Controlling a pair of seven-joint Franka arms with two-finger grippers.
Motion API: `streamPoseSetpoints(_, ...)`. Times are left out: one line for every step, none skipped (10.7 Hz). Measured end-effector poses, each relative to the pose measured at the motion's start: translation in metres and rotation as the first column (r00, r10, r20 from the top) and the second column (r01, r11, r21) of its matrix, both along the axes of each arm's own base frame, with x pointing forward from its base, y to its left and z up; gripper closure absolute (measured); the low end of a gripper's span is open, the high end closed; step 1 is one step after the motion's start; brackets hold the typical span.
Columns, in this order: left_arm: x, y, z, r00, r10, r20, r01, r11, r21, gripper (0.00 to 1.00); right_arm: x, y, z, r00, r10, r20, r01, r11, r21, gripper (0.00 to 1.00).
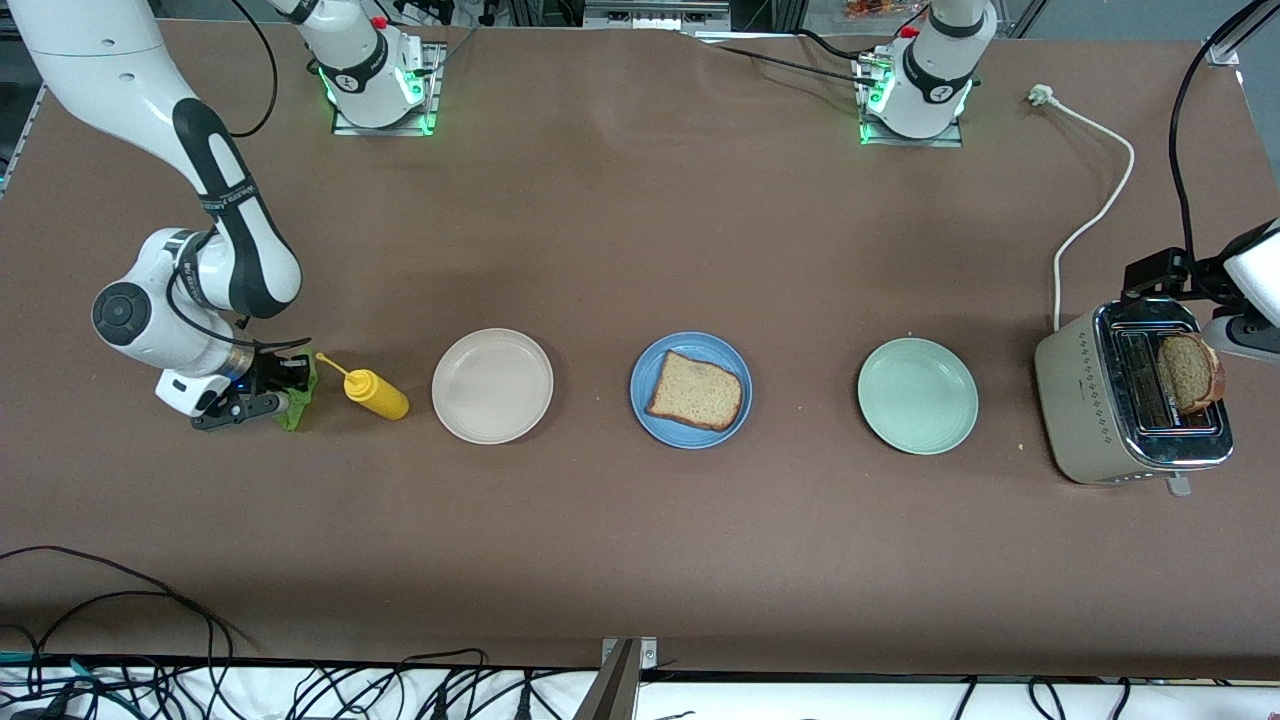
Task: Make sandwich in blue plate with both arms
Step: 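Grasp the green lettuce leaf with the right gripper and lift it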
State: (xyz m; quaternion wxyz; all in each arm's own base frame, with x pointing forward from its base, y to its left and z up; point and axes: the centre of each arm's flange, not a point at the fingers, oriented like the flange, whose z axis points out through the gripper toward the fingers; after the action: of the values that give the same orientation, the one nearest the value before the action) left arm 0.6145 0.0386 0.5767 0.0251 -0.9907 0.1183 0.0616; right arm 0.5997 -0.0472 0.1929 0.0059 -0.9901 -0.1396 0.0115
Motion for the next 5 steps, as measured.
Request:
streamPoseSetpoints(-0.001, -0.002, 0.002, 1.000, 0.000, 0.001, 0.000, 1.000, -0.008, 0.00, 0.000, 0.001, 0.002, 1.000, 0.002, 0.003, -0.002, 1.000, 0.001, 0.84)
streamPoseSetpoints(-0.002, -0.003, 0.003, 1.000, 0.000, 0.001, 0.000, 1.000, -0.017, 0.00, 0.001, 0.004, 0.005, 1.000, 0.007, 0.004, -0.007, 1.000, 0.004, 0.85)
streamPoseSetpoints(-0.002, -0.003, 0.003, 1.000, 0.000, 0.001, 0.000, 1.000, -0.019, 0.00, 0.002, 0.008, 0.010, 1.000, 0.013, 0.002, -0.013, 1.000, 0.009, 0.86)
streamPoseSetpoints(-0.002, -0.003, 0.003, 1.000, 0.000, 0.000, 0.000, 1.000, -0.020, 0.00, 0.002, 0.012, 0.021, 1.000, 0.018, -0.005, -0.018, 1.000, 0.014, 0.89)
streamPoseSetpoints(-0.002, -0.003, 0.003, 1.000, 0.000, 0.000, 0.000, 1.000, -0.020, 0.00, 0.003, 0.014, 0.036, 1.000, 0.022, -0.012, -0.022, 1.000, 0.019, 0.92)
